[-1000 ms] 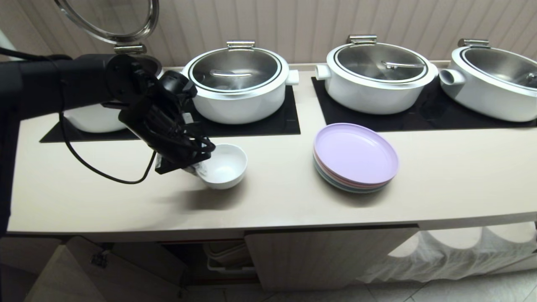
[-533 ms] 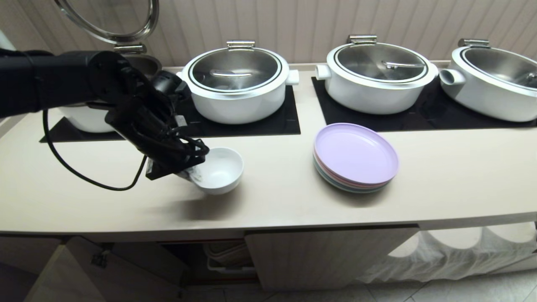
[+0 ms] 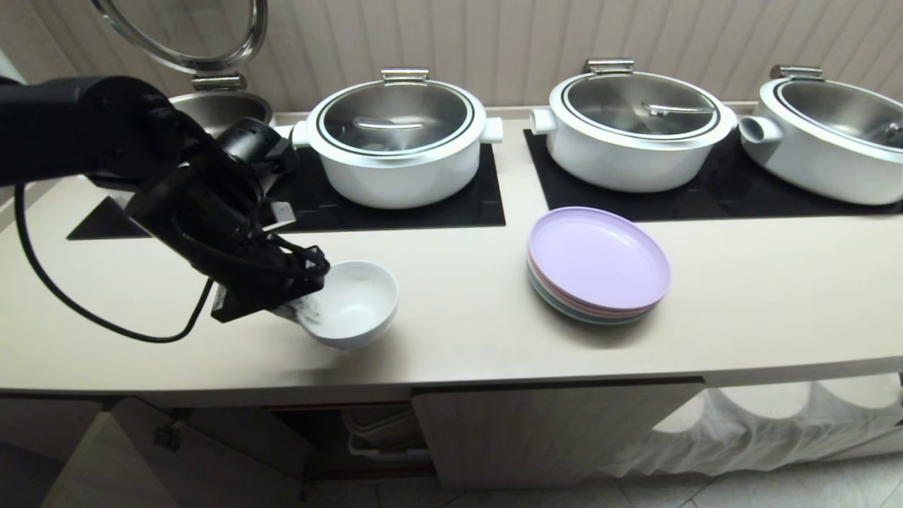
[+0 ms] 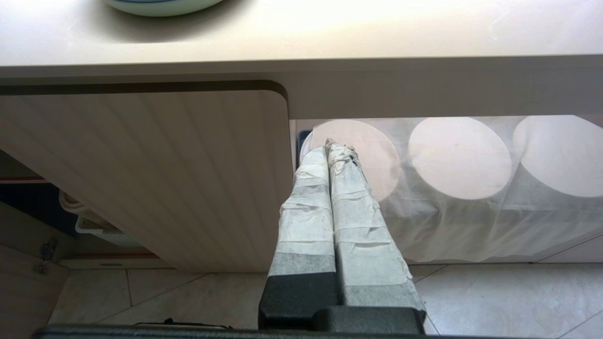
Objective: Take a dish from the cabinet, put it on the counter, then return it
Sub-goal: Pick up the bowl from the table
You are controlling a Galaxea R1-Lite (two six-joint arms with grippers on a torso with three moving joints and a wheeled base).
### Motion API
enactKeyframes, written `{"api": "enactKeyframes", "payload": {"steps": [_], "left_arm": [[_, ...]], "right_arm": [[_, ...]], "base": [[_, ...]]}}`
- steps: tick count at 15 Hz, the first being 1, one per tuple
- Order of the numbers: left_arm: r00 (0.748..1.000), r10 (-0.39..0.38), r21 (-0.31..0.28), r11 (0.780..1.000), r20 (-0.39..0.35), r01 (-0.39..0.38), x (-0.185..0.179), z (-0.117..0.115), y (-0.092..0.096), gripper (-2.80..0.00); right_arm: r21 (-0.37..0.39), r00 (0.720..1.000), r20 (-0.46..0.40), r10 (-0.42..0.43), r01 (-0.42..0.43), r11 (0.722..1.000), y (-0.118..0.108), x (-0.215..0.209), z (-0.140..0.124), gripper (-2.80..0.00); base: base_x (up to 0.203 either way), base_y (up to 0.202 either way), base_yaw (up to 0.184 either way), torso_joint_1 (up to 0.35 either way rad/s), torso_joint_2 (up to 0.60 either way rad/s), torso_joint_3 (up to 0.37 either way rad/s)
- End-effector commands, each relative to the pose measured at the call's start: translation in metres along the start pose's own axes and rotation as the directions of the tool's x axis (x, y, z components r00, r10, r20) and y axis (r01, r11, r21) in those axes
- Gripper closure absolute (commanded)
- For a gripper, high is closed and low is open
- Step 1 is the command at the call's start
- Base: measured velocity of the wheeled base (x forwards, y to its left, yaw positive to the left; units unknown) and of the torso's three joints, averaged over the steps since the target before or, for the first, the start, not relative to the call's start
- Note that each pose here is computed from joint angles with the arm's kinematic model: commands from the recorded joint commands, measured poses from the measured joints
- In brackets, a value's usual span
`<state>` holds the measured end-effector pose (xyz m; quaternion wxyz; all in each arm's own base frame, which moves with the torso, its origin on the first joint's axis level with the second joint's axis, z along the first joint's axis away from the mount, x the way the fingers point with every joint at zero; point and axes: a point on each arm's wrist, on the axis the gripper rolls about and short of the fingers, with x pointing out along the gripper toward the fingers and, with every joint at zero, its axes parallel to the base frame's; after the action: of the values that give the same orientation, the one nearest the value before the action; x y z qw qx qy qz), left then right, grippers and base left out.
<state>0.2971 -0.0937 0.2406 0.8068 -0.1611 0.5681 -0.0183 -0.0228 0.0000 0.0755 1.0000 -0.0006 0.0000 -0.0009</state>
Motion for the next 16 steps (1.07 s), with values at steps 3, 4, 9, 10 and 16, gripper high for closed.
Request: {"api": "enactKeyframes", "payload": {"steps": [3,4,9,10,16], "left_arm": [[1.0,0.001,-0.004,1.0,-0.004,-0.001,-0.018,-0.021,0.01,0.0],[1.0,0.002,-0.004,1.0,-0.005,-0.002,-0.021,-0.026,0.013,0.0],[1.0,0.005,-0.007,1.0,-0.001,-0.005,-0.037,-0.048,0.026,0.0],[1.0,0.009,-0.008,1.0,-0.003,-0.009,-0.04,-0.055,0.03,0.0],[0.999,0.031,0.0,1.0,-0.036,-0.031,-0.046,-0.09,0.047,0.0]], "right_arm": [[0.0,1.0,0.0,0.0,0.0,1.0,0.0,0.0,0.0,0.0],[0.0,1.0,0.0,0.0,0.0,1.0,0.0,0.0,0.0,0.0],[0.0,1.0,0.0,0.0,0.0,1.0,0.0,0.0,0.0,0.0],[0.0,1.0,0.0,0.001,-0.001,1.0,0.0,0.0,0.0,0.0],[0.0,1.0,0.0,0.0,0.0,1.0,0.0,0.0,0.0,0.0]], "base": [[0.0,0.0,0.0,0.0,0.0,0.0],[0.0,0.0,0.0,0.0,0.0,0.0],[0.0,0.0,0.0,0.0,0.0,0.0],[0.0,0.0,0.0,0.0,0.0,0.0],[0.0,0.0,0.0,0.0,0.0,0.0]]}}
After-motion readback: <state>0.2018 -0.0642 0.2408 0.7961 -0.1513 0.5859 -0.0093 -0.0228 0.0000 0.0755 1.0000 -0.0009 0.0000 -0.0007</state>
